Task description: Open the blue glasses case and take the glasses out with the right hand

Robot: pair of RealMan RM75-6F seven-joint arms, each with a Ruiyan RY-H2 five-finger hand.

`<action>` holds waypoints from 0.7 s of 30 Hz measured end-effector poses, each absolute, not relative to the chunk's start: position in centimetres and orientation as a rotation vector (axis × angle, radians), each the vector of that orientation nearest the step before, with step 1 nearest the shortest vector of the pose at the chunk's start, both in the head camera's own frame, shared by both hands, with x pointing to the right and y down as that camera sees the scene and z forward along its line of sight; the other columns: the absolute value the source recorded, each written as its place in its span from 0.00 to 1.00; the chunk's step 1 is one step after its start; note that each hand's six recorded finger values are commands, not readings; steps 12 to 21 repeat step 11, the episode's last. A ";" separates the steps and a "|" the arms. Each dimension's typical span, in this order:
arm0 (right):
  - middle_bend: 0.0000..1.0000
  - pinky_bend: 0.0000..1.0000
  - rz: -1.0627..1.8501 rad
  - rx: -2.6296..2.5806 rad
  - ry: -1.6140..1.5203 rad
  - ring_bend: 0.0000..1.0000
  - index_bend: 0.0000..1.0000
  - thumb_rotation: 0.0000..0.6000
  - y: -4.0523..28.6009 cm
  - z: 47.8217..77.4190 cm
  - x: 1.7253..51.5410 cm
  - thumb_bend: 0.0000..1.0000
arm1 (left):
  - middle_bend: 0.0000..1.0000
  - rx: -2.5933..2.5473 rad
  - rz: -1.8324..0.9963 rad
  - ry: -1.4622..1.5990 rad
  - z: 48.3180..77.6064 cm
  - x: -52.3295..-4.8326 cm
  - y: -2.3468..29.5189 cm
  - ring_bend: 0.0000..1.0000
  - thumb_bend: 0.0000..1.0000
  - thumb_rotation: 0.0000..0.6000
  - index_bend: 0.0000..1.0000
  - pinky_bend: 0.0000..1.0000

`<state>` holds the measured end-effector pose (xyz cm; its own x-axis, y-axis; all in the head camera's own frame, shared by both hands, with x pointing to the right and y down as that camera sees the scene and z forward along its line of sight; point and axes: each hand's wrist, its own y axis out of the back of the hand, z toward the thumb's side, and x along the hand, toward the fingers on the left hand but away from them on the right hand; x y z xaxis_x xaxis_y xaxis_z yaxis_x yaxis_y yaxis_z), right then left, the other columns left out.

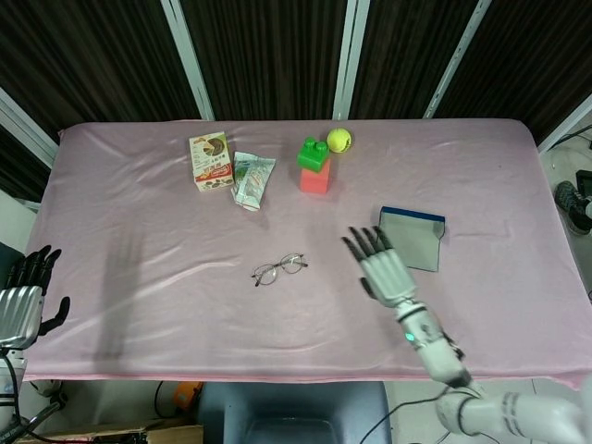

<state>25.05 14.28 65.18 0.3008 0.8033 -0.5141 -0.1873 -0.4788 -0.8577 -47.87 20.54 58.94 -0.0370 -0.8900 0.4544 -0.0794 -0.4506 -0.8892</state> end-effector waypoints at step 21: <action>0.00 0.00 1.497 -1.337 -0.763 0.00 0.06 1.00 21.3 58.1 39.0 0.51 | 0.00 -1.576 -1.526 1.034 57.9 -47.3 21.6 0.00 0.42 1.00 0.00 0.02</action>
